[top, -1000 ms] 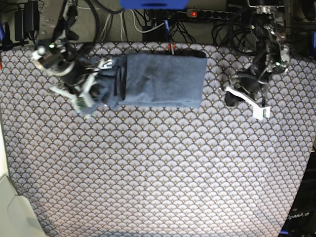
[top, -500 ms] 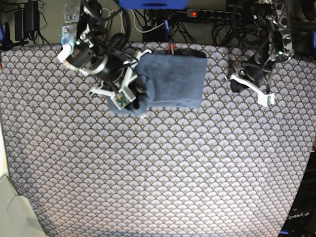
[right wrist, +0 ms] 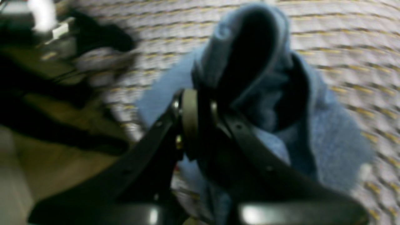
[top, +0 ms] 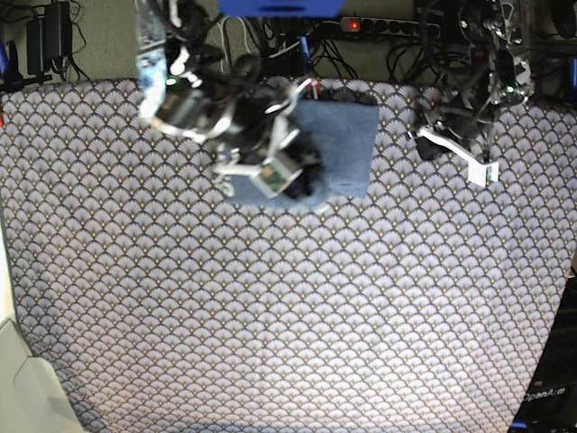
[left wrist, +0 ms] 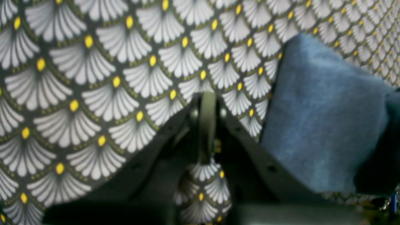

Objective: Fold the T-shirt properly
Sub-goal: 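Fold the strip end with the right gripper over onto the middle section, then press and adjust the folded bundle with the right gripper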

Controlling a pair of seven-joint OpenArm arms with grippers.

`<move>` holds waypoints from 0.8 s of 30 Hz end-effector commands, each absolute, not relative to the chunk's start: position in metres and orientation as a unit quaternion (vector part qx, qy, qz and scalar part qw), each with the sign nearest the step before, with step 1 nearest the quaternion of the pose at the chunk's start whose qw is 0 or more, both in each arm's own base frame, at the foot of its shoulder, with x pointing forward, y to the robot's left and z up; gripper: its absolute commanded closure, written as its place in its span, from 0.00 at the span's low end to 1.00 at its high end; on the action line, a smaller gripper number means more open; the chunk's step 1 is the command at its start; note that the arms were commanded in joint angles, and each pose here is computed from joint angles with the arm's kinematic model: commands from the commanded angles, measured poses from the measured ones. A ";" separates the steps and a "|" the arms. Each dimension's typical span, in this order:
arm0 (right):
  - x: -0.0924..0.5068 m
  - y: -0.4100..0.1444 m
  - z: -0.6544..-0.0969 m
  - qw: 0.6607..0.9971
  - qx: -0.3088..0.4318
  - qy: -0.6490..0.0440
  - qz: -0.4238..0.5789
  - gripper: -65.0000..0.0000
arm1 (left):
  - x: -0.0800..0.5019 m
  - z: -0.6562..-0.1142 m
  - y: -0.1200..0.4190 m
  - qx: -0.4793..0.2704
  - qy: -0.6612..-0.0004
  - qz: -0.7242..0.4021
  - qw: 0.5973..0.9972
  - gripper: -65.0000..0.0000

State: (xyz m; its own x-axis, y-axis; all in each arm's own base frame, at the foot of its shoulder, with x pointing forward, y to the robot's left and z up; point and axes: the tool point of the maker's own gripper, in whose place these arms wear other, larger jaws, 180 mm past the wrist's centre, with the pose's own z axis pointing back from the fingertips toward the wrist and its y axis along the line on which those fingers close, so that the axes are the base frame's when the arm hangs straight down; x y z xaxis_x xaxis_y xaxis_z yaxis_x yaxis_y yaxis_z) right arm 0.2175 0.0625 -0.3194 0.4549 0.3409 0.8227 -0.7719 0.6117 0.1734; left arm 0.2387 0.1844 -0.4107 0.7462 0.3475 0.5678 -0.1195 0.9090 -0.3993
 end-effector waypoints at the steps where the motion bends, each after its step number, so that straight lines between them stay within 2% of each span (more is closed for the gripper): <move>1: 0.218 0.076 -0.305 0.788 0.299 -0.412 0.347 1.00 | 0.243 -0.402 0.186 -0.174 -0.349 0.122 0.913 1.00; 5: 0.214 0.097 -0.314 0.778 0.318 -0.393 0.373 1.00 | 0.242 -0.403 0.185 -0.174 -0.347 0.121 0.914 1.00; 24: 0.238 0.125 -0.339 0.783 0.334 -0.353 0.388 1.00 | 0.232 -0.392 0.180 -0.173 -0.354 0.107 0.913 1.00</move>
State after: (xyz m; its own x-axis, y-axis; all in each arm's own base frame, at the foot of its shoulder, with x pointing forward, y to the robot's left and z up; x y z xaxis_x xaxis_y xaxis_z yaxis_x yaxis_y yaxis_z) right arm 0.2309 0.1167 -0.3563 0.4811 0.4152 0.7721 -0.8332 0.4906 0.2553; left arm 0.2261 0.1787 -0.4013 0.7484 0.3219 0.5799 -0.0905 0.9157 -0.3914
